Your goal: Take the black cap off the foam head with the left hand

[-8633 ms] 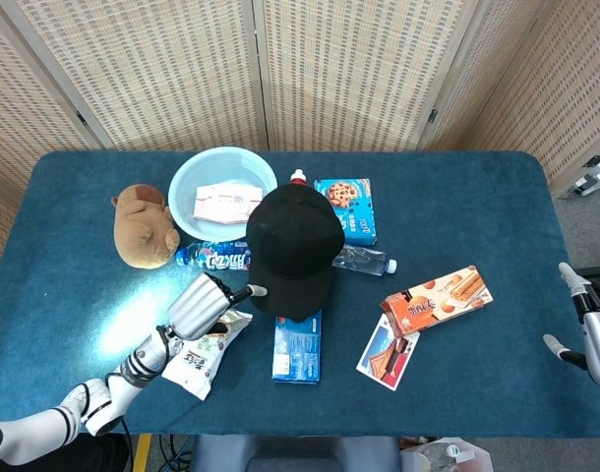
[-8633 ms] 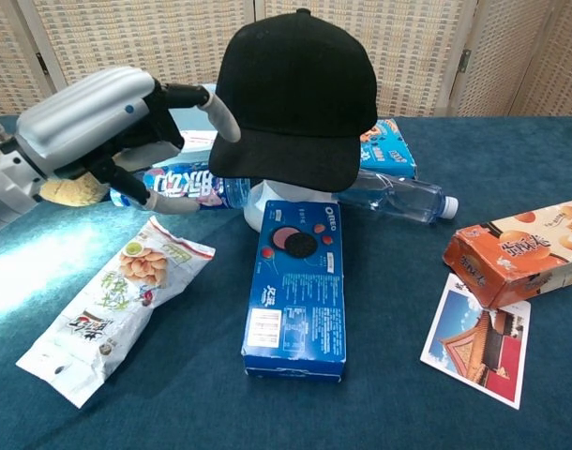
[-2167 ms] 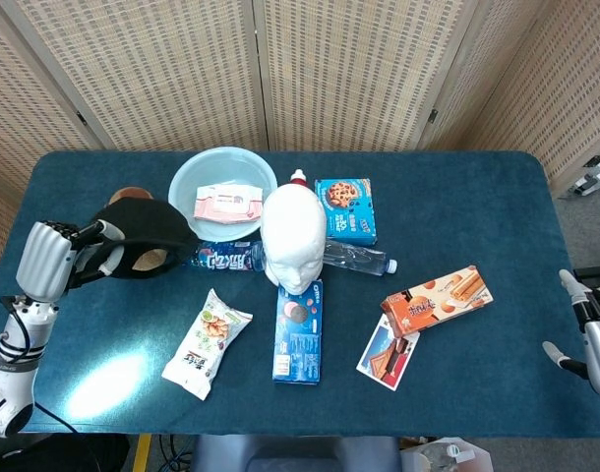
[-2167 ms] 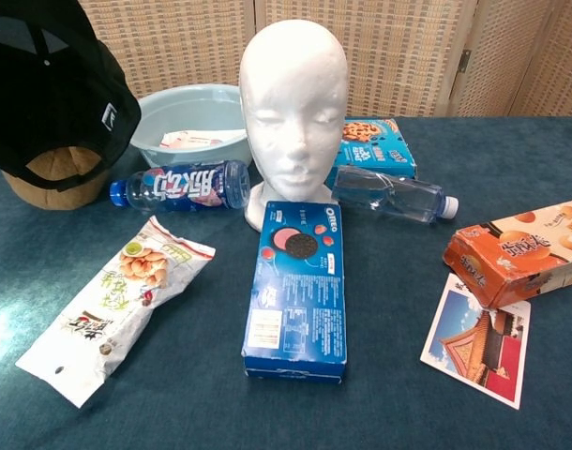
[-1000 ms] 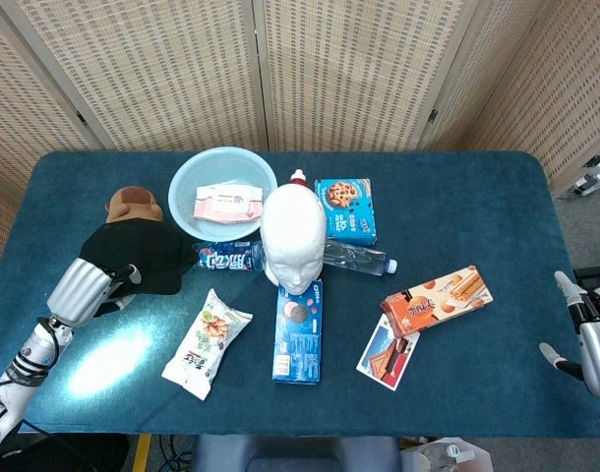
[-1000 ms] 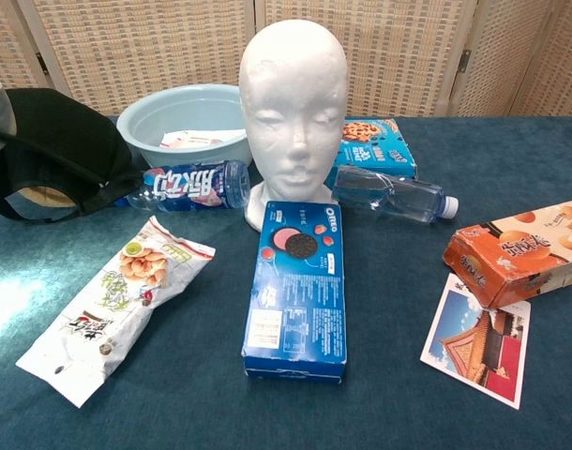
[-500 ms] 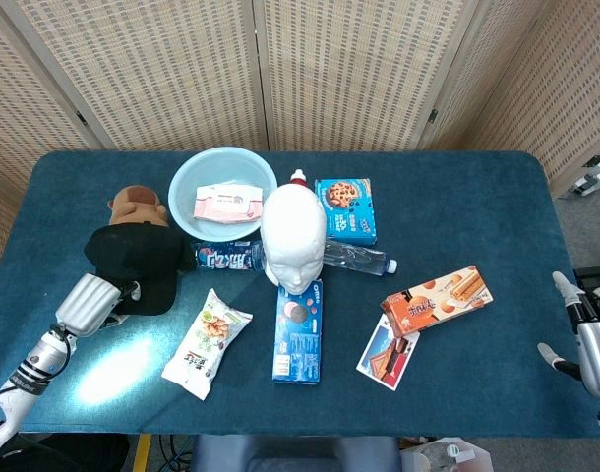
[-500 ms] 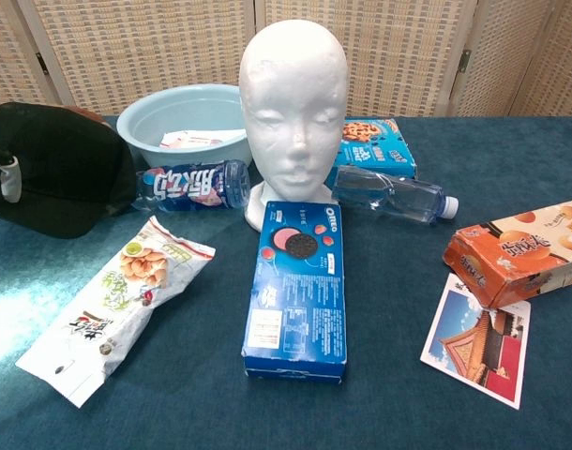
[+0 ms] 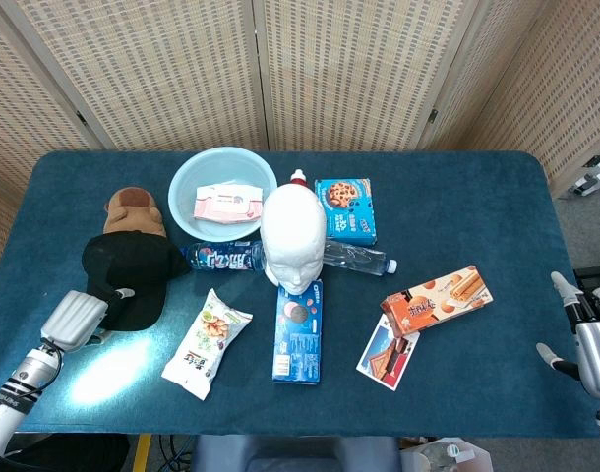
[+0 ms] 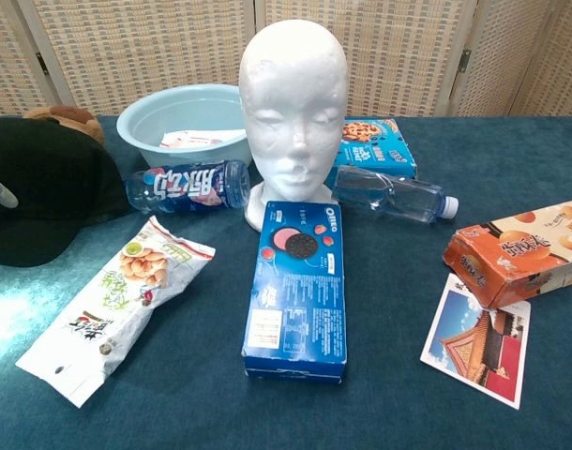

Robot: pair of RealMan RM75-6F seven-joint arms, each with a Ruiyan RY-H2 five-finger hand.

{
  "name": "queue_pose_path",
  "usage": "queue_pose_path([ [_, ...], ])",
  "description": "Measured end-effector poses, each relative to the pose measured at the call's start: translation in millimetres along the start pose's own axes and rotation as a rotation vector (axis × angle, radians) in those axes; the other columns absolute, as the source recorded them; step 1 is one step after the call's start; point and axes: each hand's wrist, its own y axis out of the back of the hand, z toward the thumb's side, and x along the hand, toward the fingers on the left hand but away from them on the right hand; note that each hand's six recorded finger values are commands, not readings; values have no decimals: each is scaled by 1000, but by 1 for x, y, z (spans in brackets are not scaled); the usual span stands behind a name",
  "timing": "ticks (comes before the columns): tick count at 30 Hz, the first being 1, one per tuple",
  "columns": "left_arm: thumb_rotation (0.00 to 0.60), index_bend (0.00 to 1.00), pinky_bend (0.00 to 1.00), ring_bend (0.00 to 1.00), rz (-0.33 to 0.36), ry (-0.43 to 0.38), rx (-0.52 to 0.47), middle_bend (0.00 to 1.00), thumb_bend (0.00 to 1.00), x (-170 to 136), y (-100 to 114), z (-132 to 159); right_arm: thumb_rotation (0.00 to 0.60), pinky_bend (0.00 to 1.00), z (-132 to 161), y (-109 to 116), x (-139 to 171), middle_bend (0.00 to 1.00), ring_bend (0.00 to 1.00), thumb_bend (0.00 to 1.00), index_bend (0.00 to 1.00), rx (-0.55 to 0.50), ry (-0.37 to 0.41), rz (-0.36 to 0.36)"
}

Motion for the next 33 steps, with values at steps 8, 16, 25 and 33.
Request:
queue_pose_path([
  [8,600,0,821,468,-48,119,97,467,65,-20,6,-6,600,327,-1,0,0,233,220,81,90,-4,0,-2],
  [16,600,0,695,359,-87,223,117,348,38,-35,14,-1,600,327,0,1,1,233,220,81,90,-5,2,-5],
  [25,600,0,652,359,87,286,-11,348,38,-46,42,-9,600,327,-2,0,3,233,220,81,90,5,0,15],
  [33,600,1,522,328,189,379,-139,325,38,-77,58,-19,600,327,6,-7,2,233,220,81,90,-8,55,59],
])
